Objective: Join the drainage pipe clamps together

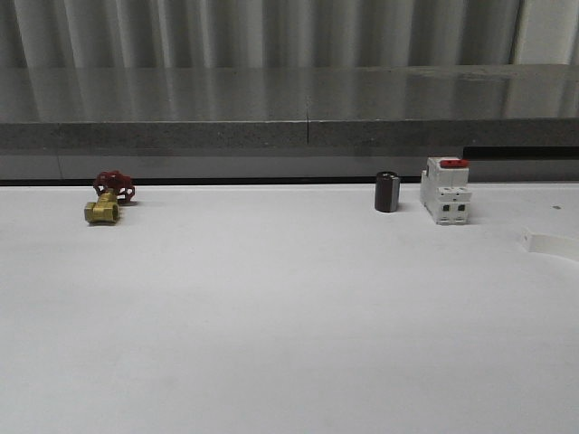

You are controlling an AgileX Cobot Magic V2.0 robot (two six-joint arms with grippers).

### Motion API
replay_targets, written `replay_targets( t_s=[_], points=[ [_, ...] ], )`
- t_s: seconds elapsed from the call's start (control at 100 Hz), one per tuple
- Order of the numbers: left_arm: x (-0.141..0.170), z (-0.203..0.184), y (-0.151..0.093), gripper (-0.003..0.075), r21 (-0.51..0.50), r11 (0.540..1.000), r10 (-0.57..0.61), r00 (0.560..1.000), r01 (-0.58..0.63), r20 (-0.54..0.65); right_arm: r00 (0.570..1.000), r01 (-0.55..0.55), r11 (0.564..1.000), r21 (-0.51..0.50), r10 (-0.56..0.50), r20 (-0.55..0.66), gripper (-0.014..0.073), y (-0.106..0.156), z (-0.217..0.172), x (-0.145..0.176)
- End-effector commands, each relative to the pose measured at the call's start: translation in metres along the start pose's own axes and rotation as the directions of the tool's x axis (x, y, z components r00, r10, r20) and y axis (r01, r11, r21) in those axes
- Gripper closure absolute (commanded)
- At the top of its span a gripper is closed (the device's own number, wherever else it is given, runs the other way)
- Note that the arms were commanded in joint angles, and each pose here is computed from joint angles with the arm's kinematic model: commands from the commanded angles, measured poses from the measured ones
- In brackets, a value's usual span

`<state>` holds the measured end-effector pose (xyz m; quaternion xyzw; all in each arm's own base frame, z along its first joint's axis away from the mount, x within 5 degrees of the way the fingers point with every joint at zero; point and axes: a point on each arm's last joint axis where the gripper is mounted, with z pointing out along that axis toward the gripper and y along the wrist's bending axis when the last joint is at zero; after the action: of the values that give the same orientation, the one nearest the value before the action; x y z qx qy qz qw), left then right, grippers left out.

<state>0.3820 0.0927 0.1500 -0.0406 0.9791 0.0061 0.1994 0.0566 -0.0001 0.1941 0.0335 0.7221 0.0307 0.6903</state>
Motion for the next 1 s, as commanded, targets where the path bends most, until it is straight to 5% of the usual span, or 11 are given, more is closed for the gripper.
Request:
replay_targets(
  t_s=[0.0, 0.22, 0.43, 0.65, 0.99],
  points=[
    [-0.014, -0.021, 0.001, 0.0671, -0.008, 1.000, -0.007, 0.997, 0.008, 0.081, 0.994, 0.005, 1.000, -0.008, -0.004, 0.114, 0.0713, 0.001, -0.003, -0.013],
    [-0.015, -0.042, -0.004, 0.0692, 0.033, 0.998, -0.051, 0.995, 0.049, 0.086, 0.994, 0.005, 1.000, -0.008, -0.004, 0.114, 0.0713, 0.001, -0.003, -0.013],
    [-0.019, -0.102, -0.030, 0.0692, 0.106, 0.993, -0.073, 0.985, 0.056, 0.155, 0.994, 0.005, 1.000, -0.008, -0.004, 0.114, 0.0713, 0.001, -0.003, -0.013],
    [-0.008, -0.150, -0.107, 0.0691, 0.205, 0.979, -0.053, 0.988, 0.023, 0.143, 0.994, 0.005, 1.000, -0.008, -0.004, 0.114, 0.0713, 0.001, -0.003, -0.013],
    [0.019, -0.140, -0.227, 0.0691, 0.241, 0.964, 0.081, 0.988, -0.112, 0.133, 0.994, 0.005, 1.000, -0.008, -0.004, 0.114, 0.0713, 0.001, -0.003, -0.013]
  ],
)
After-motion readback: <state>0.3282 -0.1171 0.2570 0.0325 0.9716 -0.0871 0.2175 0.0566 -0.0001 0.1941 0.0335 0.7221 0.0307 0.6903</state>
